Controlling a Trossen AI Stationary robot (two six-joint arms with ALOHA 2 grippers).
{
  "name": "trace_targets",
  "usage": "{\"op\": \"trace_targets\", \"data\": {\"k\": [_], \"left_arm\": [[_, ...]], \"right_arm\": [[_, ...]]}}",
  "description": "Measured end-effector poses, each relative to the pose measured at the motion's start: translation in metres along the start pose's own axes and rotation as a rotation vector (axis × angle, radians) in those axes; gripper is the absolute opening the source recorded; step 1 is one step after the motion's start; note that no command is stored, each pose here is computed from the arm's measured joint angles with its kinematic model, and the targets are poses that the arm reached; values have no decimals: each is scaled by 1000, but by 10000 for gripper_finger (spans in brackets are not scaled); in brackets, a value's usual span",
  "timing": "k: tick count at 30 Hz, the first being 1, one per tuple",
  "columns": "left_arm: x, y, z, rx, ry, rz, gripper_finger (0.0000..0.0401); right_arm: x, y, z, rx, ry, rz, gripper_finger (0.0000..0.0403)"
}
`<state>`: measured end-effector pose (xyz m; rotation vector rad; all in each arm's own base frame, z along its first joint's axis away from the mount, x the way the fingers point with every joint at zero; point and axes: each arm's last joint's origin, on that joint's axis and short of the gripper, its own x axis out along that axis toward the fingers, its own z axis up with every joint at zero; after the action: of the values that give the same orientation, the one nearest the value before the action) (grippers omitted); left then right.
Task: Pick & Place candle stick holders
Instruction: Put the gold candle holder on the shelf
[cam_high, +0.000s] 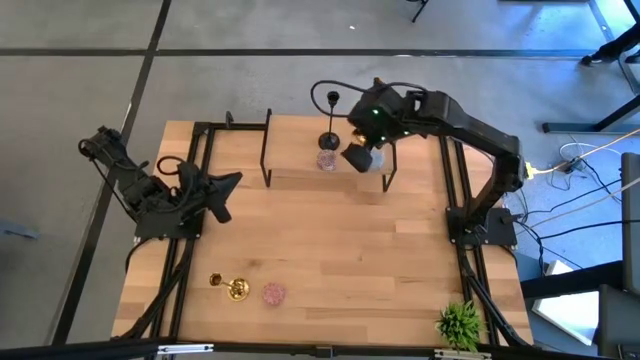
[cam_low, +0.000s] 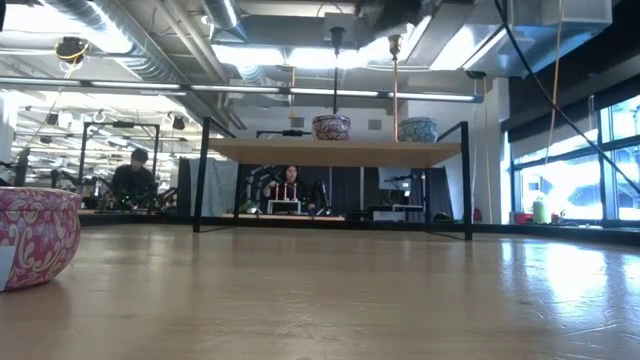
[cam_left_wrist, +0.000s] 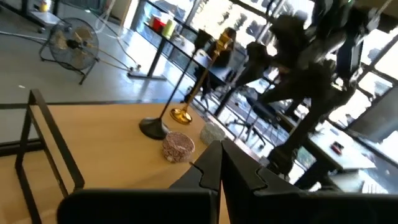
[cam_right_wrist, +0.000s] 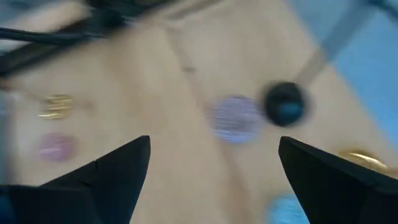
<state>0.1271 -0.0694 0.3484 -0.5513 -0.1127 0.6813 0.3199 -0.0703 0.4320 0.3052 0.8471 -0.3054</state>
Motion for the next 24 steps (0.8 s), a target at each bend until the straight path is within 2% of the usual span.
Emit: {"op": "trace_targets", "data": {"k": [5,9,13,17,21,24], "left_arm": [[-1,3,5,17,70,-63,3],[-4,7,10,36,139,-142,1],[-7,15,18,71,182,-202,3],[-11,32,19,129,291,-240,1],[-17,52,9,145,570,-277,3],[-23,60,1,211,830,-335,3]], "right_arm": [[-6,32,-3,-5,18,261,358],[-9,62,-17,-21,94,341,358],[-8,88,-35,-24,157,316,358],[-6,108,-55,17,218,227,358],[4,127,-75,83,249,151,358],[12,140,-91,115,273,104,358]]}}
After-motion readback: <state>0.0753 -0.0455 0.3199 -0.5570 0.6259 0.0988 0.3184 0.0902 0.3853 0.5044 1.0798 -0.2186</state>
